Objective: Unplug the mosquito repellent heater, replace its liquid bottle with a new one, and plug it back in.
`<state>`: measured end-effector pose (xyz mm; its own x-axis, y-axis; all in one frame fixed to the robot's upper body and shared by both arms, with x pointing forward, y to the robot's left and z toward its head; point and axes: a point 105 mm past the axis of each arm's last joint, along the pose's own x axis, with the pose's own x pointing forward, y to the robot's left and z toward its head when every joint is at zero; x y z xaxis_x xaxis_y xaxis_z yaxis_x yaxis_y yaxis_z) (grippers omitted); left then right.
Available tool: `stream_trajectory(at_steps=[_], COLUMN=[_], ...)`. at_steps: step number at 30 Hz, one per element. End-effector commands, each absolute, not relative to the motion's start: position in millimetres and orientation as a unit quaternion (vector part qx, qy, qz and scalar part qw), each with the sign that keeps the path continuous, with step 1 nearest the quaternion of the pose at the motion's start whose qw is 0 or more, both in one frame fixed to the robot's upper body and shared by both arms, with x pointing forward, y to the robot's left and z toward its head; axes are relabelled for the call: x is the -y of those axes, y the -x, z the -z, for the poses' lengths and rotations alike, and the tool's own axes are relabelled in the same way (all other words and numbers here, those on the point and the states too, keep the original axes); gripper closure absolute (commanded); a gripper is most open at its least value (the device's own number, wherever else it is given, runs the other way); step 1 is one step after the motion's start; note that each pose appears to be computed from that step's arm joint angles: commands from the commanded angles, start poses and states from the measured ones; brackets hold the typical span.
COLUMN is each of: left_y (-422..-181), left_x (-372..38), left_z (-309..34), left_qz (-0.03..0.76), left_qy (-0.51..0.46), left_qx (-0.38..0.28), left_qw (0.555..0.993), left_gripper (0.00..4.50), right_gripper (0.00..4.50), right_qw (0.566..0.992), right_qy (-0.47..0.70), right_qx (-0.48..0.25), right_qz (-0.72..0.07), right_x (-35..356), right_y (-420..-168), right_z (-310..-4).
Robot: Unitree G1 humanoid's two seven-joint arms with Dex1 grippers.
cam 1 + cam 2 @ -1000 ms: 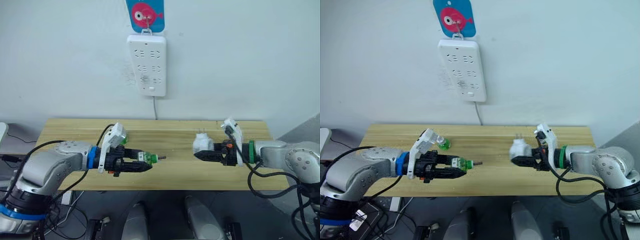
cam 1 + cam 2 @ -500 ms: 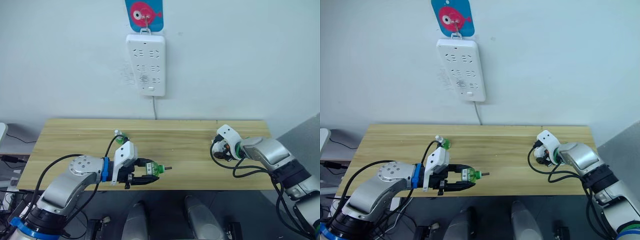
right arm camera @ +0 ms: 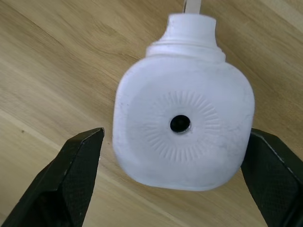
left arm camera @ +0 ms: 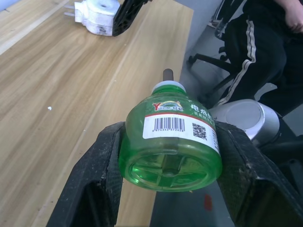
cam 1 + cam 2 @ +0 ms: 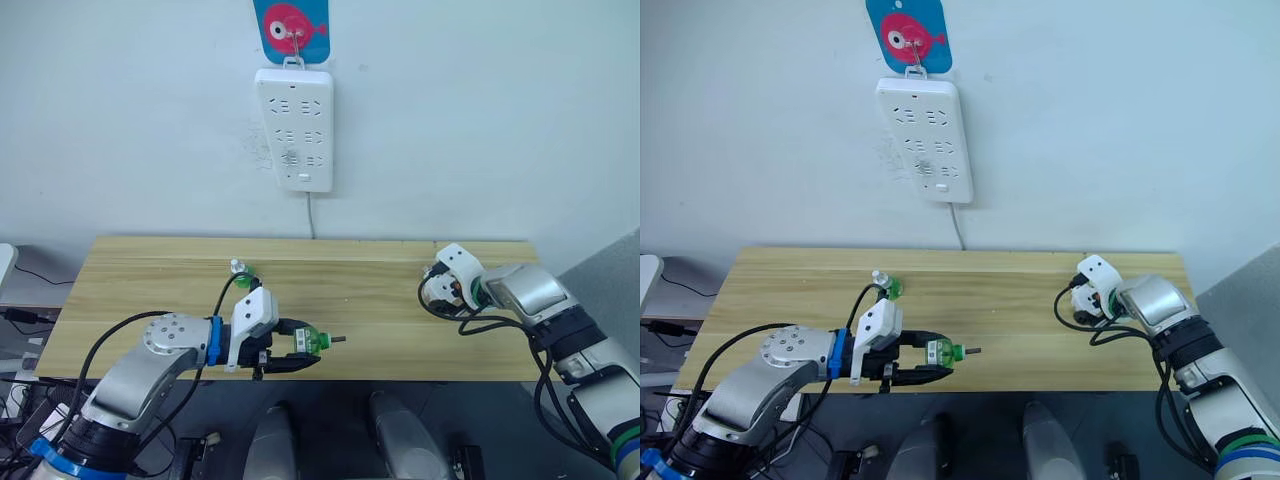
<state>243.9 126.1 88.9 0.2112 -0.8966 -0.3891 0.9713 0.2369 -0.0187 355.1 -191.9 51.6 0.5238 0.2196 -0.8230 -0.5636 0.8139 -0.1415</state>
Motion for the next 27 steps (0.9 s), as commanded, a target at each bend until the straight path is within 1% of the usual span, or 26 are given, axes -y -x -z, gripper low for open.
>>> stream_trajectory(at_steps=[1,3,5,7,8,11,12,14,16,19,21,25,27], left_y=[-245,-248,-249,-251,-253,-258,-261,-267,-275,-282,-283,-282,-282], left_x=[-121,-123,-125,-125,-123,-114,-108,-98,-85,-71,-64,-53,-50], left_z=[-94,-96,-97,-99,-102,-111,-116,-125,-136,-148,-152,-156,-158], left_qz=[0.616,0.614,0.613,0.606,0.600,0.579,0.571,0.548,0.517,0.479,0.469,0.465,0.467], left_qy=[-0.125,-0.129,-0.134,-0.120,-0.110,-0.074,-0.061,-0.051,-0.051,-0.040,-0.039,-0.023,-0.025], left_qx=[-0.143,-0.139,-0.132,-0.119,-0.109,-0.072,-0.052,-0.008,0.046,0.101,0.123,0.133,0.139], left_qw=[0.765,0.766,0.767,0.777,0.785,0.809,0.817,0.835,0.853,0.871,0.874,0.875,0.873], left_gripper=[2.17,2.17,2.17,2.17,2.17,2.17,2.17,2.17,2.16,2.17,2.17,2.17,2.17], right_gripper=[0.00,0.00,0.00,0.00,0.00,0.00,0.00,0.00,0.00,0.00,0.00,0.00,0.00], right_qw=[0.860,0.865,0.862,0.861,0.861,0.868,0.871,0.879,0.880,0.862,0.855,0.833,0.826], right_qy=[0.194,0.176,0.134,0.084,0.075,0.086,0.072,0.029,-0.034,-0.150,-0.194,-0.267,-0.291], right_qx=[-0.410,-0.403,-0.394,-0.364,-0.353,-0.302,-0.275,-0.192,-0.150,-0.137,-0.136,-0.120,-0.114], right_qz=[-0.233,-0.244,-0.291,-0.346,-0.359,-0.386,-0.400,-0.436,-0.449,-0.465,-0.461,-0.469,-0.468], right_x=[197,198,190,181,183,185,180,164,147,125,112,89,79], right_y=[-353,-345,-330,-316,-310,-297,-291,-283,-275,-267,-266,-266,-271], right_z=[-73,-87,-106,-131,-139,-154,-158,-172,-176,-175,-173,-180,-184])
